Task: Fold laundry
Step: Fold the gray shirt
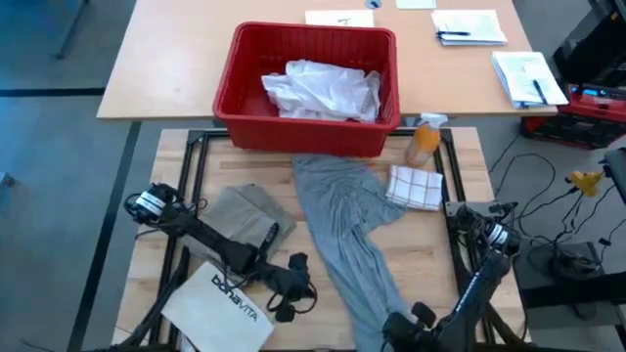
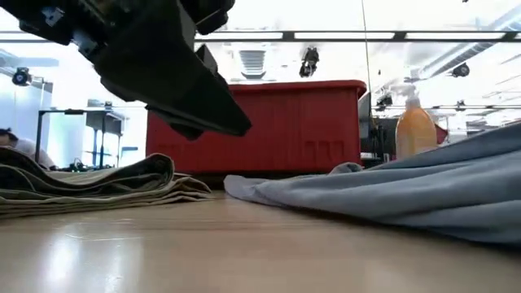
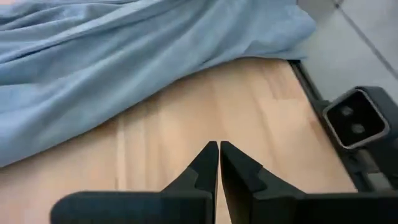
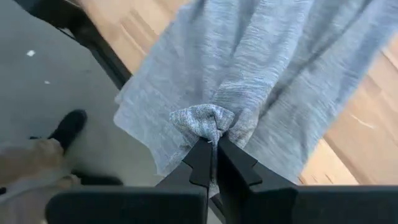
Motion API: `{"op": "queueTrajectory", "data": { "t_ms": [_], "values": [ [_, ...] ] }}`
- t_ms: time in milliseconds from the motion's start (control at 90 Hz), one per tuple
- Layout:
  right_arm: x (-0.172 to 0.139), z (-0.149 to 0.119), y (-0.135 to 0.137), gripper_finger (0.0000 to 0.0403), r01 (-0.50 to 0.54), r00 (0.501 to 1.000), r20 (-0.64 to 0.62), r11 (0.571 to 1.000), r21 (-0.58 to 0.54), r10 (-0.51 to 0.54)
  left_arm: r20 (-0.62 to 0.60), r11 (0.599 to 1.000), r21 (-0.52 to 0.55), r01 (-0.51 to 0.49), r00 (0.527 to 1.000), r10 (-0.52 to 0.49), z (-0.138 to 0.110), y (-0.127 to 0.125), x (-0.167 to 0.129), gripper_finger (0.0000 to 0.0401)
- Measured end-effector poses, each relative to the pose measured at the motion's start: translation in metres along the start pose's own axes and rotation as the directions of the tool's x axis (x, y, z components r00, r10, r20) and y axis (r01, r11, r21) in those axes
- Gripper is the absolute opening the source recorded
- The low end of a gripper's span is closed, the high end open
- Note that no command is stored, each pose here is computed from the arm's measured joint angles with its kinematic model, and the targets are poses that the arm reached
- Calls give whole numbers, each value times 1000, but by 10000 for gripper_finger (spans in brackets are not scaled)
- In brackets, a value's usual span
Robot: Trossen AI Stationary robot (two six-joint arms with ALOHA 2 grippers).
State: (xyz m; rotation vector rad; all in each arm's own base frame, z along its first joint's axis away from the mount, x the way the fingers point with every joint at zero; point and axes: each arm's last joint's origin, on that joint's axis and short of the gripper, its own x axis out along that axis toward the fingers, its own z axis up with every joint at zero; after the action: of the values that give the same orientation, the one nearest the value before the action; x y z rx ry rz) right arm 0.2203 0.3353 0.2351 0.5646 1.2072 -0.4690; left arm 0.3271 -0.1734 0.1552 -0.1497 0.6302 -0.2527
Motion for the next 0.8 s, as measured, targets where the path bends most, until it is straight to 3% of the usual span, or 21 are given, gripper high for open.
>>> {"op": "queueTrajectory", "data": {
  "t_ms": [267, 444, 556, 667, 800],
  "values": [
    [-3, -6, -10, 0, 94, 996, 0, 996, -7, -94, 9, 999, -27, -26, 1000, 26, 1, 4, 1, 0],
    [-4, -8, -19, 0, 174, 984, -25, 982, -77, -176, 10, 999, -44, -31, 999, 32, 2, 5, 1, 0],
    [-9, -7, -19, 7, 154, 986, -49, 986, -68, -158, 10, 998, -47, -31, 999, 32, 2, 5, 1, 0],
    [-12, -6, -18, 50, 127, 987, -86, 986, -109, -137, 10, 998, -47, -32, 999, 32, 2, 5, 1, 0],
    [-12, -6, -19, 144, 138, 983, -106, 982, -129, -152, 12, 998, -48, -40, 999, 41, 2, 5, 1, 0]
  ]
}}
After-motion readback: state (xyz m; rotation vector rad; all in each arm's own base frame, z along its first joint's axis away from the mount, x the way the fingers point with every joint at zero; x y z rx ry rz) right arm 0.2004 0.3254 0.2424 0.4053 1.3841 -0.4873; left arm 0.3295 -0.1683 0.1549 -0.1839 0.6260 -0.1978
